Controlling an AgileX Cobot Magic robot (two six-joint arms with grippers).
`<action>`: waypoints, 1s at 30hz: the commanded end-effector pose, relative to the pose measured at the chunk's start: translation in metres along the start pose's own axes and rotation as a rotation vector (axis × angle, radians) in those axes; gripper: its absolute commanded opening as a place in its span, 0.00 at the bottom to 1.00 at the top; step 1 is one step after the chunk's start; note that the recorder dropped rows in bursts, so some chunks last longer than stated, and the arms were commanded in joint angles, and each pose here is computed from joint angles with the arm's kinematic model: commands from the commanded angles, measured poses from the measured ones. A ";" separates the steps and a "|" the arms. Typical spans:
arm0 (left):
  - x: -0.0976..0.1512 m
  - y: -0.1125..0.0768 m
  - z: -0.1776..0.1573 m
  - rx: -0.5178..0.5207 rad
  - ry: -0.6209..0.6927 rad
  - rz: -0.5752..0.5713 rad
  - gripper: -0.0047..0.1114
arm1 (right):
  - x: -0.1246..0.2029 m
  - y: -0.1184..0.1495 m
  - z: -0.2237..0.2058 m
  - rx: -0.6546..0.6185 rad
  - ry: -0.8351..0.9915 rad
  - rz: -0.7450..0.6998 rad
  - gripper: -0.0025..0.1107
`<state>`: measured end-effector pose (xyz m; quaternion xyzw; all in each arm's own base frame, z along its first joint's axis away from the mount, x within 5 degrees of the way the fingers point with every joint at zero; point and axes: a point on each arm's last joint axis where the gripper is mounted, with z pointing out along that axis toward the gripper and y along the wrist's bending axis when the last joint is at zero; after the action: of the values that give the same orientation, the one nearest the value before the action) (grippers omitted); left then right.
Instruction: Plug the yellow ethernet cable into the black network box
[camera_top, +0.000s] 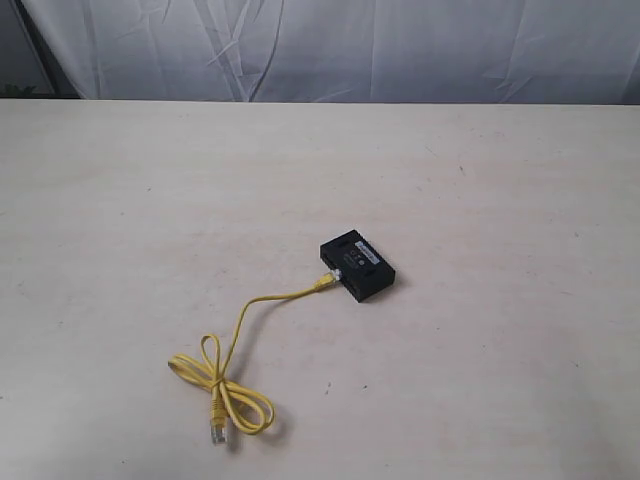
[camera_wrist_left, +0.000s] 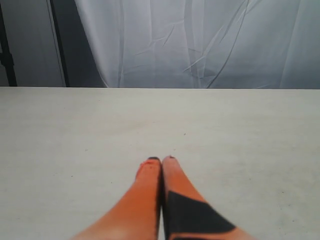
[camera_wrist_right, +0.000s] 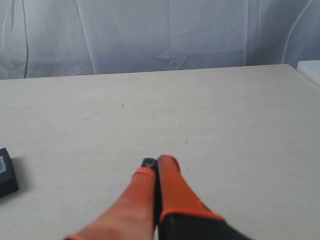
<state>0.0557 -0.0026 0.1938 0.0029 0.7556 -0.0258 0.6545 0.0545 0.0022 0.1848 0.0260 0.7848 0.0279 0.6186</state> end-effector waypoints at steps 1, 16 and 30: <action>0.001 0.000 0.000 -0.004 -0.006 0.007 0.04 | 0.001 0.000 0.000 0.005 -0.003 -0.001 0.01; 0.001 0.000 0.000 -0.004 -0.006 0.010 0.04 | 0.001 0.000 0.000 0.005 -0.003 -0.001 0.01; 0.001 0.000 0.000 -0.004 -0.006 0.010 0.04 | 0.000 0.000 0.000 -0.002 -0.007 0.020 0.01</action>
<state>0.0557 -0.0022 0.1938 0.0088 0.7556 -0.0178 0.6547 0.0545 0.0027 0.1848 0.0305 0.7849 0.0349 0.6179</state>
